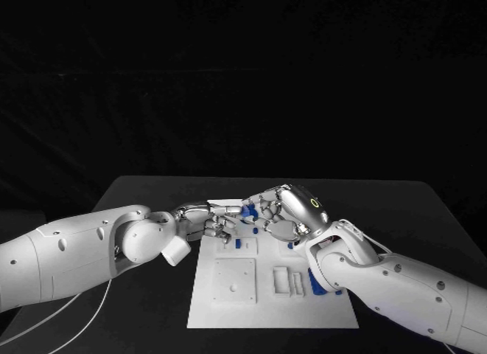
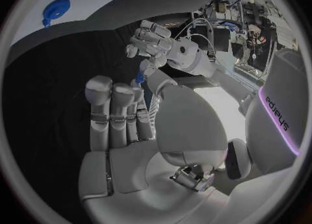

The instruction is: Assemble the parts on the task board

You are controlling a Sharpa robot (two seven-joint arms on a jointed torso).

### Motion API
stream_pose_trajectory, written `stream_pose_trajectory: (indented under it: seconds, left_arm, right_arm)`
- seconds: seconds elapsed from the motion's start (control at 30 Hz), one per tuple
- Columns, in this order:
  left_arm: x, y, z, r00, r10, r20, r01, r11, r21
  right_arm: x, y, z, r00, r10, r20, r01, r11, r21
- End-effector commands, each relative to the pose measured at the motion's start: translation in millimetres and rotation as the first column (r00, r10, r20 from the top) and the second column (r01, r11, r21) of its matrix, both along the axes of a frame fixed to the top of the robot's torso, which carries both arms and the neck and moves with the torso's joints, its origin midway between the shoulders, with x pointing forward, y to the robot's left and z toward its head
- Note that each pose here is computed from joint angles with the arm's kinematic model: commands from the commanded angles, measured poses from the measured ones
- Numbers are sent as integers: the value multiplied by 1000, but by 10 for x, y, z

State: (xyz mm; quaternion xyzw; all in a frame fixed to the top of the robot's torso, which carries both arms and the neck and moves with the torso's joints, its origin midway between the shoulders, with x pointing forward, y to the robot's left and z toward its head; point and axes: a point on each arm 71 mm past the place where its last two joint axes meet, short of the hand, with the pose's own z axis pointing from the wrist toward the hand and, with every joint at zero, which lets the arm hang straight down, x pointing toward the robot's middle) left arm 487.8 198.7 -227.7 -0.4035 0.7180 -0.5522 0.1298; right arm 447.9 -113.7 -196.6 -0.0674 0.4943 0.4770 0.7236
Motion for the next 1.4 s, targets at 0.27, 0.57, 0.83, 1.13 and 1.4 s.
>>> stream_pose_trajectory:
  seconds: [0.27,0.57,0.83,1.13,1.4]
  left_arm:
    - [3,8,21,999,-32,25,33,999,-14]
    - [10,3,67,995,-52,87,56,997,-50]
    - [-9,-38,88,988,-86,125,94,994,-52]
    - [-22,-66,93,984,-110,142,117,992,-43]
    - [-25,-77,96,982,-115,148,123,991,-43]
  right_arm:
    - [1,-10,-13,999,18,-37,-18,1000,2]
    - [-1,-24,-21,997,28,-69,-28,1000,3]
    - [0,-24,-28,996,34,-82,-34,999,0]
    - [-2,-18,-32,995,40,-90,-40,999,-2]
    - [-4,-10,-38,994,45,-96,-46,999,-5]
